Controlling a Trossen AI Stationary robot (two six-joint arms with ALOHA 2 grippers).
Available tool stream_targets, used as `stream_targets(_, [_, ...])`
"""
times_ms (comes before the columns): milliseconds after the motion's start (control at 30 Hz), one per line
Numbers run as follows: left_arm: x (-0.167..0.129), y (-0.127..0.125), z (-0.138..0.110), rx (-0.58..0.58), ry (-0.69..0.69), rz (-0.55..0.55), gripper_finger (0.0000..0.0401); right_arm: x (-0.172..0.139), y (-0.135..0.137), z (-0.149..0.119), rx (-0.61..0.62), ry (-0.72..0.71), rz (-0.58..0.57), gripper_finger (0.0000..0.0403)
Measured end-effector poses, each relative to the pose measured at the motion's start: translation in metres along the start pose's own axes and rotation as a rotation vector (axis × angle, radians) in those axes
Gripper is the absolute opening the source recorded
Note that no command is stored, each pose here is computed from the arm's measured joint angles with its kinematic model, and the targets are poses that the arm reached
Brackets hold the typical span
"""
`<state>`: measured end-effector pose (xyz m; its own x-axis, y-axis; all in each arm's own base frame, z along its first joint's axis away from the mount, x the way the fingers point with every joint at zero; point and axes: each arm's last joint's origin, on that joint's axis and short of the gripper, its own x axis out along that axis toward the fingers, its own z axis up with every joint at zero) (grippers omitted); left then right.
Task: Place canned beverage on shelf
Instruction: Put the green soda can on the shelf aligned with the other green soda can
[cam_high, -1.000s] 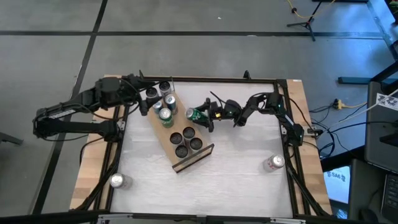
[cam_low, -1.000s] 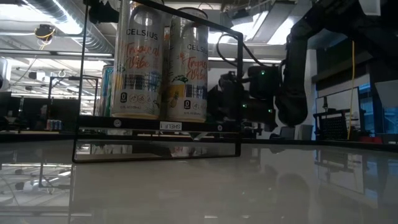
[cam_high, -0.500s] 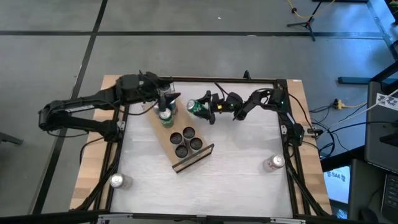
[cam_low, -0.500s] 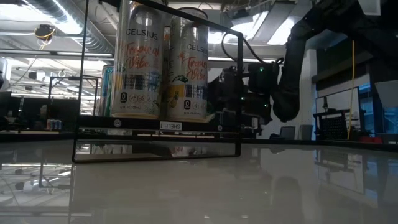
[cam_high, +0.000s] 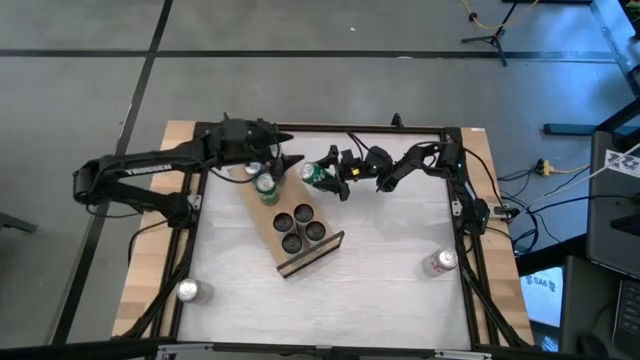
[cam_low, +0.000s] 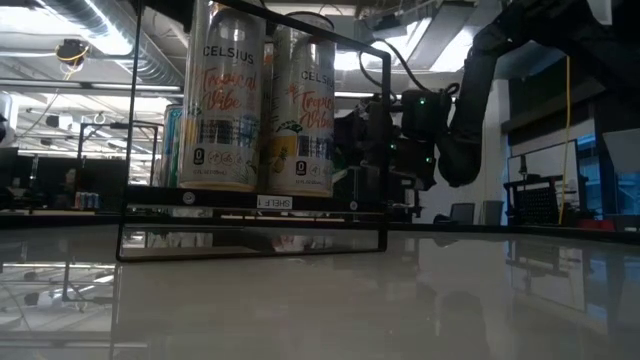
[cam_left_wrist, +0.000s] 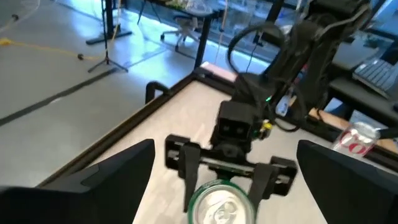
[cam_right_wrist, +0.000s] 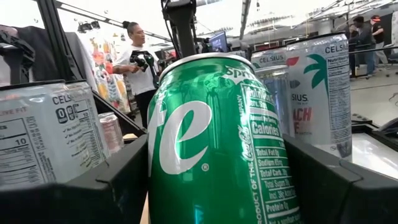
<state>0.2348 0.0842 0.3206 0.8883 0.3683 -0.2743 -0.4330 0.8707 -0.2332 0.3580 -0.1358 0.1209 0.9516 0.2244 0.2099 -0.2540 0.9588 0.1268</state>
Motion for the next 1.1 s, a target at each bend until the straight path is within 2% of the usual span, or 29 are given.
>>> stream_targets(200, [0.020, 0.006, -0.012, -0.004, 0.085, -0.015, 0.0382, 0.000, 0.000, 0.000, 0.016, 0.000, 0.000, 0.0301])
stream_targets(500, [0.040, 0.007, -0.029, 0.052, 0.184, -0.051, 0.0382, 0.000, 0.001, 0.000, 0.059, 0.008, 0.027, 0.0301])
stream_targets(1100, [0.043, -0.003, -0.040, 0.069, 0.265, -0.090, 0.0382, 0.019, -0.005, 0.018, 0.069, -0.037, 0.120, 0.0301])
